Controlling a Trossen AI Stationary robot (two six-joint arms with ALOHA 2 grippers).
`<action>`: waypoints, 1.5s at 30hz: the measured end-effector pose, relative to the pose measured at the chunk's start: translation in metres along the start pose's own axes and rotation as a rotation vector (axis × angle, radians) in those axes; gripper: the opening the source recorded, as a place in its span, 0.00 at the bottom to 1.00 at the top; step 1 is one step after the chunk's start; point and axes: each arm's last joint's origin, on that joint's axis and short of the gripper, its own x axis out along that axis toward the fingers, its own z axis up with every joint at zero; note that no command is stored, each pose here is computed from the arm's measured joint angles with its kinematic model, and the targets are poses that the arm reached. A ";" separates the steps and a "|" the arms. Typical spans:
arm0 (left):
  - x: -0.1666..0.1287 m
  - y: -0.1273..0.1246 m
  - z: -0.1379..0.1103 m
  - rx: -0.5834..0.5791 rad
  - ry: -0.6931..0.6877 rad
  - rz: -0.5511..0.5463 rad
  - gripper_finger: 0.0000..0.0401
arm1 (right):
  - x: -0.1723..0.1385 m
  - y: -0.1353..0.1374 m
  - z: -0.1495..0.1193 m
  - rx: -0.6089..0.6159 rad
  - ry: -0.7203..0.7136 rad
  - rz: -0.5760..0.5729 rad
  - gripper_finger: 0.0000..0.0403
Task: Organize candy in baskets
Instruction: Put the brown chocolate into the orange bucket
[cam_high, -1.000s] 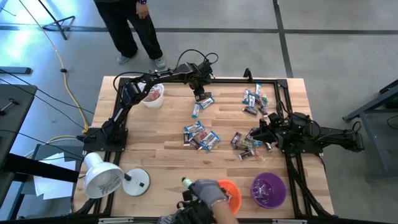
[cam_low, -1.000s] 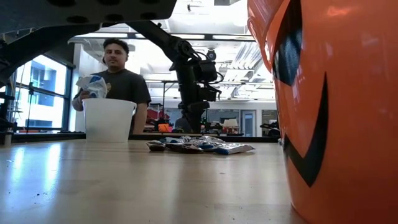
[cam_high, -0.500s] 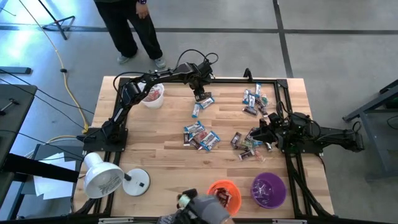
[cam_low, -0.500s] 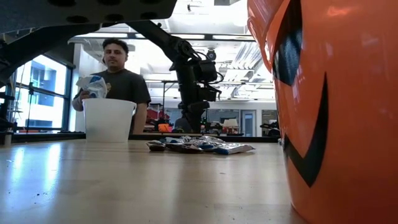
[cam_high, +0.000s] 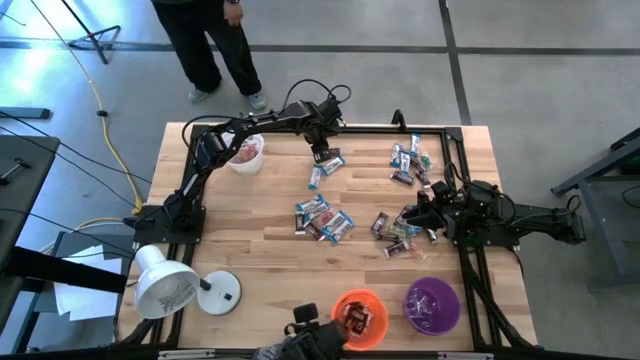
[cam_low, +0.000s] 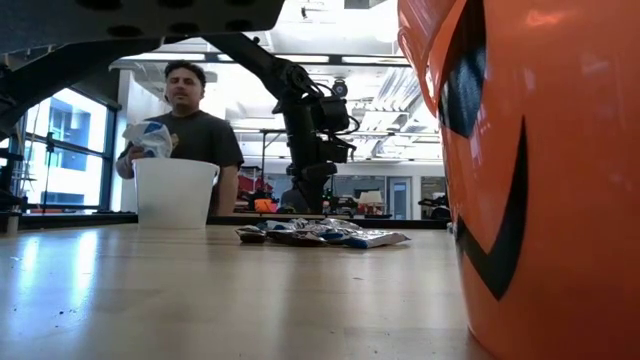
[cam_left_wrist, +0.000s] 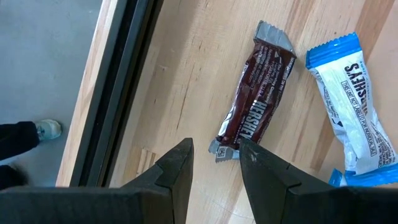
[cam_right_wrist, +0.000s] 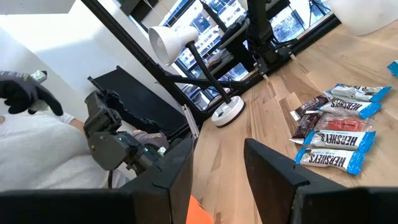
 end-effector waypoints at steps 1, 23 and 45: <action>0.000 0.000 0.000 0.000 0.000 0.000 0.29 | 0.000 0.000 0.000 0.000 0.000 0.000 0.34; 0.000 0.000 0.000 0.060 0.001 0.002 0.29 | 0.000 0.000 0.000 0.000 0.000 0.000 0.34; 0.000 -0.002 0.000 0.048 -0.009 -0.048 0.29 | 0.000 0.000 0.000 0.000 0.001 0.000 0.34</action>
